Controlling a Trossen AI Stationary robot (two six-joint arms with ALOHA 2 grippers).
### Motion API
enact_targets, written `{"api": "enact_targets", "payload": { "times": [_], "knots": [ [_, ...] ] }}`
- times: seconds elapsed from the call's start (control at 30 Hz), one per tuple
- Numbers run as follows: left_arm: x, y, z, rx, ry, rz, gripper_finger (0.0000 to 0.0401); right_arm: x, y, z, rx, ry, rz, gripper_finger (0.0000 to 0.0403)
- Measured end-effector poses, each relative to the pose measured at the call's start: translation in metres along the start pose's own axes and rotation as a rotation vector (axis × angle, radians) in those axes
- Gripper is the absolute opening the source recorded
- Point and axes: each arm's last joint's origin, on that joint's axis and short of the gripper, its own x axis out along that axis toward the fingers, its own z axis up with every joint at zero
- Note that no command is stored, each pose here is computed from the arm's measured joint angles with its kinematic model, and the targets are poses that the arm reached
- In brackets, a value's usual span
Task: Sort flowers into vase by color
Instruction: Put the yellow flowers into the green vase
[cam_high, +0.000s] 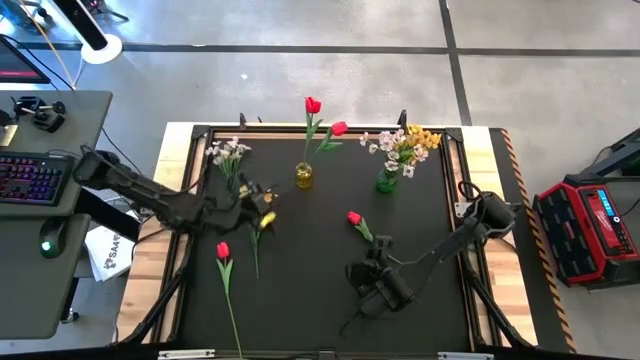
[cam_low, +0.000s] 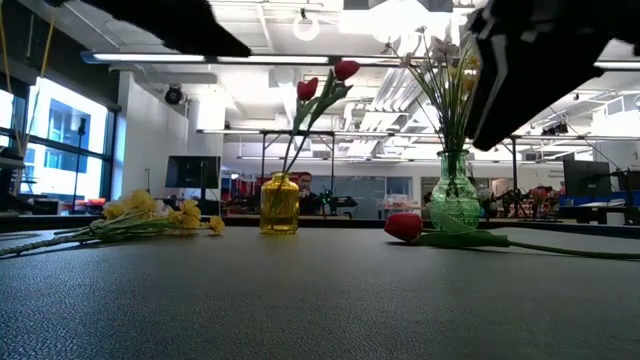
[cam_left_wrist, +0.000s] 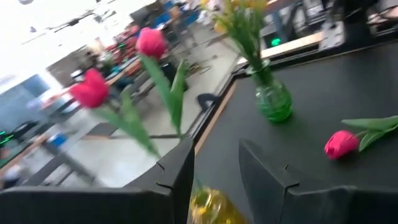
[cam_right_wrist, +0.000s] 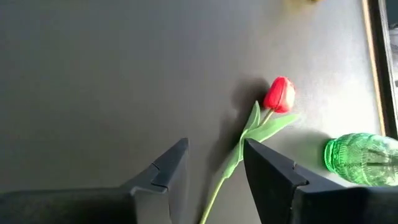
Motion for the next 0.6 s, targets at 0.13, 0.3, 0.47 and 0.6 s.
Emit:
{"api": "enact_targets", "payload": {
  "times": [0.13, 0.3, 0.47, 0.6],
  "knots": [
    [-0.023, -0.013, 0.005, -0.137, -0.021, 0.006, 0.0115, 0.008, -0.008, 0.004, -0.045, 0.092, 0.062, 0.0126],
    [-0.049, -0.028, 0.008, -0.24, -0.063, -0.118, 0.0115, 0.009, -0.03, 0.007, -0.081, 0.178, 0.088, 0.0108],
    [-0.063, -0.036, 0.003, -0.21, -0.052, -0.182, 0.0115, 0.003, -0.041, 0.016, -0.034, 0.128, 0.145, 0.0089],
    [-0.063, -0.038, -0.009, -0.262, 0.024, -0.179, 0.0115, 0.002, -0.042, 0.021, -0.06, 0.051, 0.12, 0.0078]
  ]
}}
